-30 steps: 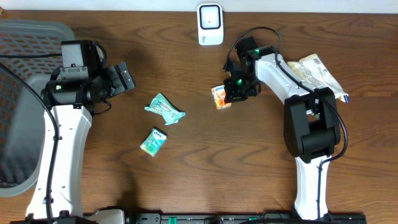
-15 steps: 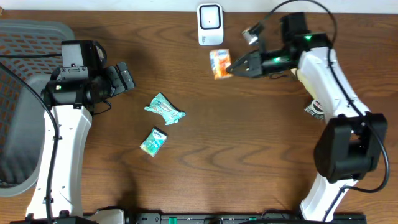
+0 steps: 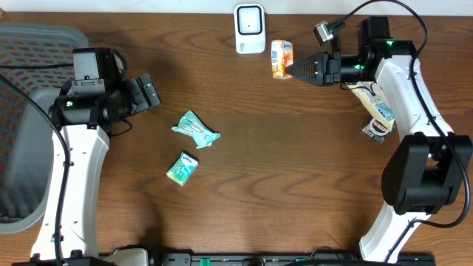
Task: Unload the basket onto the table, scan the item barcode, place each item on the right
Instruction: 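Raise the Kleenex box in front of the scanner with the right gripper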
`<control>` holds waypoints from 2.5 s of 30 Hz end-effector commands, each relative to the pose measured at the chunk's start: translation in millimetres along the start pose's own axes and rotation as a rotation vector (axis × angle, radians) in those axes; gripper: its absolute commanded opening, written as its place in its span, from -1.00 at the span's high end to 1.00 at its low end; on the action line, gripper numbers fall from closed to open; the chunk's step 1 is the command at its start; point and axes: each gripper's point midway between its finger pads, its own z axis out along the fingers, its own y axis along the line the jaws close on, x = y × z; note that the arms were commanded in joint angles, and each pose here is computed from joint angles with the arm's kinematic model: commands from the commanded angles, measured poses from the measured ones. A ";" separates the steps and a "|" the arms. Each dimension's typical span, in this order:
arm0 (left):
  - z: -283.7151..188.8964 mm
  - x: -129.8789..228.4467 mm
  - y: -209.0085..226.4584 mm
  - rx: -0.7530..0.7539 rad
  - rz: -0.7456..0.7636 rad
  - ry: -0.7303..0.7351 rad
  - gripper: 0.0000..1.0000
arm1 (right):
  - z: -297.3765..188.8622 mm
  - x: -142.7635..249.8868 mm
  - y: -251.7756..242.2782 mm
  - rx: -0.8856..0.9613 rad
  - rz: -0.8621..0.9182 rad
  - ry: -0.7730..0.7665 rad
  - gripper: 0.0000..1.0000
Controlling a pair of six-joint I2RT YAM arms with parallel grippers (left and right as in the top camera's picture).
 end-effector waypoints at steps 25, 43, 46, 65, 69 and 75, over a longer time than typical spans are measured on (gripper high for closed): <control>-0.9 -1.9 2.1 -0.010 0.015 -0.005 -0.96 | 3.4 -61.5 -59.5 1.365 -0.187 -0.019 0.98; -0.9 -1.9 2.1 -0.010 0.015 -0.005 -0.95 | 48.9 -170.4 -145.9 1.972 -1.018 0.025 0.98; -0.9 -1.9 2.1 -0.010 0.015 -0.005 -0.96 | 47.5 -167.3 -173.2 2.038 -1.045 0.092 0.98; -0.9 -1.9 2.1 -0.010 0.015 -0.005 -0.95 | 50.9 -160.6 -186.9 2.047 -1.042 0.127 0.98; -0.9 -1.9 2.1 -0.010 0.015 -0.005 -0.95 | 51.3 -163.8 -164.3 1.987 -0.968 -0.008 0.99; -0.9 -1.9 2.1 -0.010 0.015 -0.005 -0.95 | 59.0 -157.0 -110.1 1.704 -0.842 -0.094 0.98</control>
